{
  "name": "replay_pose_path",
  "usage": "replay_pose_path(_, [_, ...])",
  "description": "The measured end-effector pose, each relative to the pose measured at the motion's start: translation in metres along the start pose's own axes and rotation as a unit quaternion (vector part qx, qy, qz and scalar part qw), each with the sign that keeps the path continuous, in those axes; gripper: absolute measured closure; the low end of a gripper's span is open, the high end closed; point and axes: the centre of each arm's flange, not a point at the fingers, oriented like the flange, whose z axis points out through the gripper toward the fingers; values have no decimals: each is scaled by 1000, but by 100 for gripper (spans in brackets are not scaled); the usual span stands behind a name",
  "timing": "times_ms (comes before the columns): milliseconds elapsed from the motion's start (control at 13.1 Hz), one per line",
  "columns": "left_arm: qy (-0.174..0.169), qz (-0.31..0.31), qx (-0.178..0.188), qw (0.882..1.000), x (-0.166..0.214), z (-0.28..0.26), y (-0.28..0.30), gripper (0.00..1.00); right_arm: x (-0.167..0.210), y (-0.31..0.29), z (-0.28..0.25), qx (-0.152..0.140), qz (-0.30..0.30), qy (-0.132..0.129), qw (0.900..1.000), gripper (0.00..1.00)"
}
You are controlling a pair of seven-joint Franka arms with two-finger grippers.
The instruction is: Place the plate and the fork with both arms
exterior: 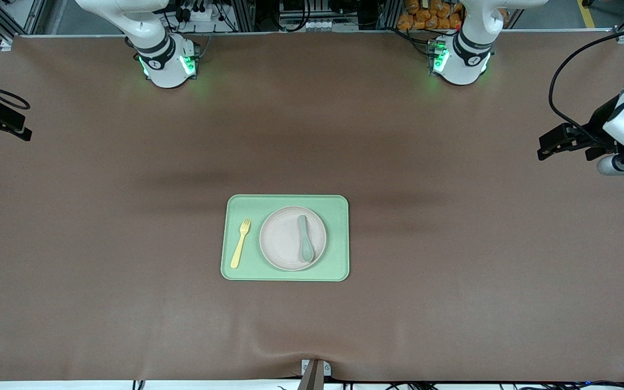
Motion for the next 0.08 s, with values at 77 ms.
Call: replay_pose_path(77, [0, 0, 0, 1000, 0, 0, 0, 0, 1, 0, 1, 0, 0, 0, 1000, 0])
